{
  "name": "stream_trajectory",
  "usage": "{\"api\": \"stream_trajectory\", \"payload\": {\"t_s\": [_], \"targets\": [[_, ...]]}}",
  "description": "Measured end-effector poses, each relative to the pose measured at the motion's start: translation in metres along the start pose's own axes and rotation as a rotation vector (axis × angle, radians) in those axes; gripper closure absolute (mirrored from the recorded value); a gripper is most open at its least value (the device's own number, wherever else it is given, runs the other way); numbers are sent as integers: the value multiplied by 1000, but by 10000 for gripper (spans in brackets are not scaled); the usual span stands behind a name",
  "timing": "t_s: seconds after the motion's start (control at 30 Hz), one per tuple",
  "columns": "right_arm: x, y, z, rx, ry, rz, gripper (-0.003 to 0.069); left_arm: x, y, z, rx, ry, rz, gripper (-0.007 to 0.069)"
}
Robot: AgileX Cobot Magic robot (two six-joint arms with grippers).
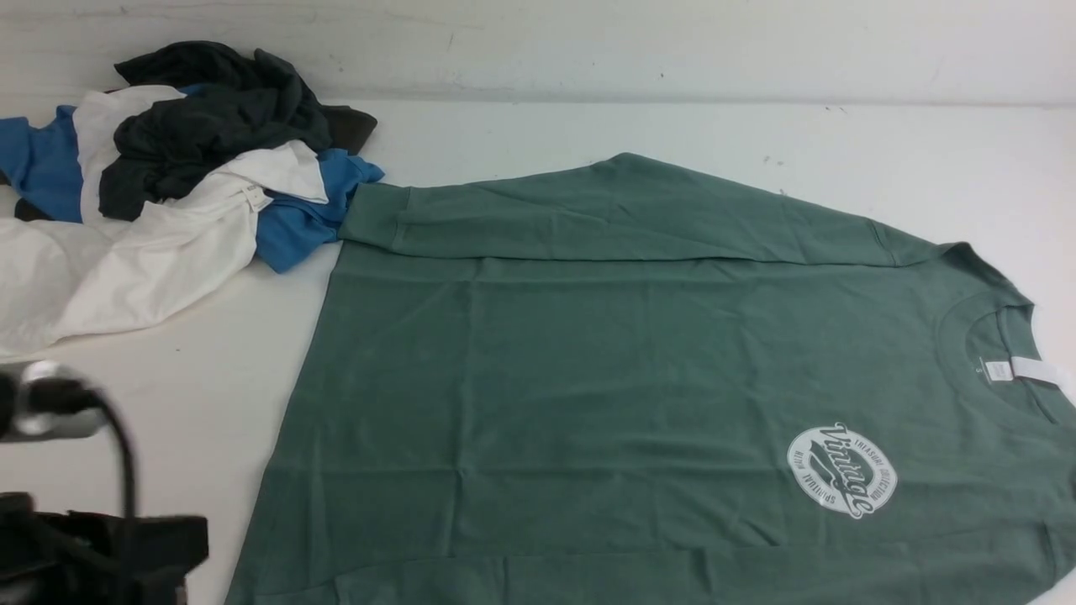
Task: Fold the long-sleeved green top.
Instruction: Use the left arm to clamp the cuff closest to it
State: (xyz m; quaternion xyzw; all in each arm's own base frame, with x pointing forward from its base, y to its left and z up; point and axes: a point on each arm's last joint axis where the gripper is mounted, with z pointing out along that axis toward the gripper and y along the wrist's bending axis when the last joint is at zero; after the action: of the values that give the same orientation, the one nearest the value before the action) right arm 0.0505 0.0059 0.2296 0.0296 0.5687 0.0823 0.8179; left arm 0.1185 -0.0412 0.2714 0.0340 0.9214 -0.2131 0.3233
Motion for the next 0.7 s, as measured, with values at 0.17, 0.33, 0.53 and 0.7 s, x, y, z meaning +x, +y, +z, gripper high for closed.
{"api": "stream_trajectory", "payload": {"t_s": [0.17, 0.33, 0.53, 0.7], "targets": [[0, 0, 0, -1, -2, 11, 673, -17, 14, 30, -65, 361, 31, 629], [0, 0, 0, -2, -3, 80, 673, -15, 15, 38, -100, 429, 111, 629], [1, 0, 5, 30, 123, 411, 673, -12, 6, 43, -93, 465, 179, 629], [-14, 15, 31, -84, 327, 507, 673, -11, 9, 58, -107, 534, 155, 629]]}}
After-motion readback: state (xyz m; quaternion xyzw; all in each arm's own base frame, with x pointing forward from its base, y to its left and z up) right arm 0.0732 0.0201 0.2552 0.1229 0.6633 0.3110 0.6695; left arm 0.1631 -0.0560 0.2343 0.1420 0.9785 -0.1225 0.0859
